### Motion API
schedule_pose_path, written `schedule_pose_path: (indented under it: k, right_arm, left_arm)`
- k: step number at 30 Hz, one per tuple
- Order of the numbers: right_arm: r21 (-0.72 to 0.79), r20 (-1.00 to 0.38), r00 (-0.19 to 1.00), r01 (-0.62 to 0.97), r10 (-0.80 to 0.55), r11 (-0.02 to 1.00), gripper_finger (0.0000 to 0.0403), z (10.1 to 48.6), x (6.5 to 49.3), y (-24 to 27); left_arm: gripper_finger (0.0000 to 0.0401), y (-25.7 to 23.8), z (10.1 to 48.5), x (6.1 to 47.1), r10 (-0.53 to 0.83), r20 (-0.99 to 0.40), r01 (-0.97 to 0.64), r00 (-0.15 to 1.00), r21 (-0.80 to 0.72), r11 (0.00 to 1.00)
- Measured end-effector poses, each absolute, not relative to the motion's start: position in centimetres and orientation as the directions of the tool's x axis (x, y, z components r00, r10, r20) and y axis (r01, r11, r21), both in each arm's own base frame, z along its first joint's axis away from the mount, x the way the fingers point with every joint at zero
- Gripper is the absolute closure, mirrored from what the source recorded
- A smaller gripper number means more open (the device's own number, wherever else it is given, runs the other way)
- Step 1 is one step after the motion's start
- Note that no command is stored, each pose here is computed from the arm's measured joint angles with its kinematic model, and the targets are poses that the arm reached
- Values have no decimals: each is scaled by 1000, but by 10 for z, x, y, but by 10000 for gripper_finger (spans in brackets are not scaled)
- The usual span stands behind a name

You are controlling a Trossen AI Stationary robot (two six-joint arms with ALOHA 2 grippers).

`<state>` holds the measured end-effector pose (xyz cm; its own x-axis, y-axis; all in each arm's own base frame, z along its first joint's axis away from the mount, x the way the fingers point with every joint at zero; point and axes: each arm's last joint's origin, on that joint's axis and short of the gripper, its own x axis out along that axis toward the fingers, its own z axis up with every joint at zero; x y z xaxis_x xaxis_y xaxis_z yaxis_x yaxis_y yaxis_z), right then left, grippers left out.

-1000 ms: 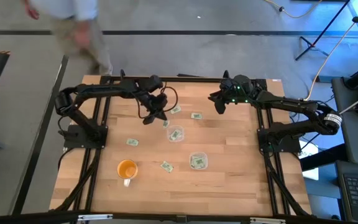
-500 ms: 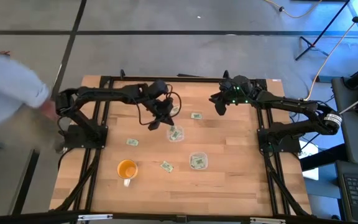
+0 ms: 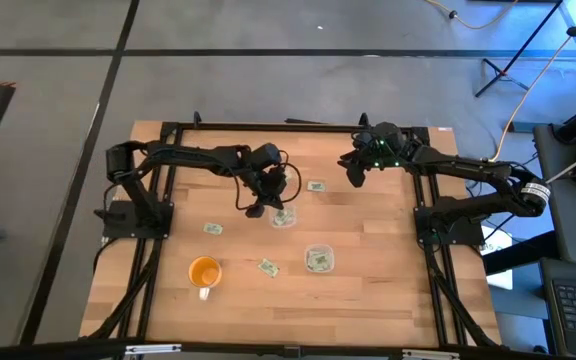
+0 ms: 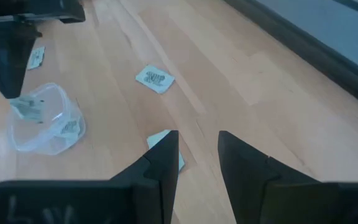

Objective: Pick and place Stevia / Truvia into bins
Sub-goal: Put the green stevia packet into the top transparent container

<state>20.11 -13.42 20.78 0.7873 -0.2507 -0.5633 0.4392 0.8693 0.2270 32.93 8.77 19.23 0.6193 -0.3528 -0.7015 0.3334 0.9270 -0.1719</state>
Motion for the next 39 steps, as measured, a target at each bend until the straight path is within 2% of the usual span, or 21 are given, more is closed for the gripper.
schedule_pose_path:
  k: [12, 15, 18, 22, 32, 39]
  right_arm:
    - [224, -563, 787, 438, -251, 871, 286, 208, 201, -134]
    - [224, -563, 787, 438, -251, 871, 286, 208, 201, -134]
    - [224, -563, 787, 438, -251, 871, 286, 208, 201, -134]
    - [224, -563, 788, 437, -250, 871, 286, 208, 201, -134]
    - [224, -564, 787, 438, -250, 871, 286, 208, 201, -134]
    - [223, -565, 787, 437, -250, 871, 286, 208, 201, -134]
  left_arm:
    - [400, 88, 169, 335, -359, -739, 320, 570, -204, 925]
    - [397, 90, 169, 335, -319, -757, 287, 570, -181, 941]
    - [384, 90, 170, 334, -268, -777, 249, 569, -148, 957]
    - [354, 91, 174, 335, -264, -772, 244, 579, -146, 959]
    - [302, 83, 217, 327, -251, -728, 262, 638, -102, 960]
    - [292, 35, 235, 318, -338, -743, 388, 577, -115, 914]
